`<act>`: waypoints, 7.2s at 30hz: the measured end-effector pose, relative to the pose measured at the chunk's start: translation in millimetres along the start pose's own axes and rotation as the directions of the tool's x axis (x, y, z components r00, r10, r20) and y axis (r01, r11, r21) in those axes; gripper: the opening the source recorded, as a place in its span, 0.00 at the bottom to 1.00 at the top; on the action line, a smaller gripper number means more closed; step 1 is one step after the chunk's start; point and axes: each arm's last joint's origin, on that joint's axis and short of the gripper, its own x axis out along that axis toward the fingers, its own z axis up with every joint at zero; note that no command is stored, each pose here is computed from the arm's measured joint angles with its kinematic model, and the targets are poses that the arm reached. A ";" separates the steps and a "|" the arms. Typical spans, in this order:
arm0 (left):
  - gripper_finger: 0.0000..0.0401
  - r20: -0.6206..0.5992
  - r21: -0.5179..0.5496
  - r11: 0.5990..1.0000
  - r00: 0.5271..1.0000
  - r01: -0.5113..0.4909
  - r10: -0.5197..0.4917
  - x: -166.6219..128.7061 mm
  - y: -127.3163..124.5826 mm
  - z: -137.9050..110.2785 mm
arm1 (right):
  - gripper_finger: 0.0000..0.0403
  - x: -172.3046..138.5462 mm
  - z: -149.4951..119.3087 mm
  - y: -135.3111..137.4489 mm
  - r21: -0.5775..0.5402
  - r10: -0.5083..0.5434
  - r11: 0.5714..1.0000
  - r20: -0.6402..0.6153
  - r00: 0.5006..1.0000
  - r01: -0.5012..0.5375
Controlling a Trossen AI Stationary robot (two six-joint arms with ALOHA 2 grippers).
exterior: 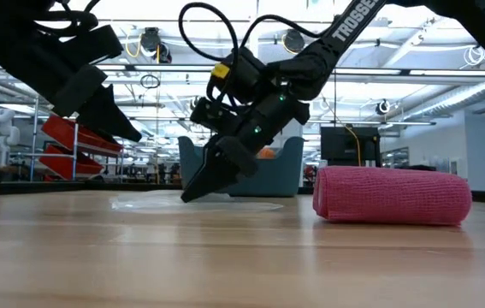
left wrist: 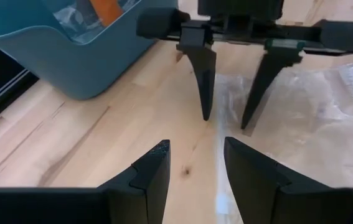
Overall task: Roll bandage
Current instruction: Put the rolled pink bandage into the transparent zip lock
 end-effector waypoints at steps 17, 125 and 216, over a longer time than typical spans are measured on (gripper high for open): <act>0.39 -0.004 -0.039 0.997 0.998 0.060 -0.060 -0.2 -3.3 2.3 | 0.00 -5.1 15.8 51.1 -0.397 -0.239 0.901 -0.113 0.965 0.176; 0.00 0.214 0.308 0.948 0.977 -0.081 0.014 60.7 -104.1 55.8 | 0.20 -100.2 13.2 184.7 0.039 -0.421 0.897 -0.233 0.877 0.441; 0.00 0.165 0.145 0.989 0.986 0.016 -0.040 96.6 -121.5 37.2 | 0.65 -125.0 5.5 193.7 0.381 0.079 0.918 -0.453 0.888 0.112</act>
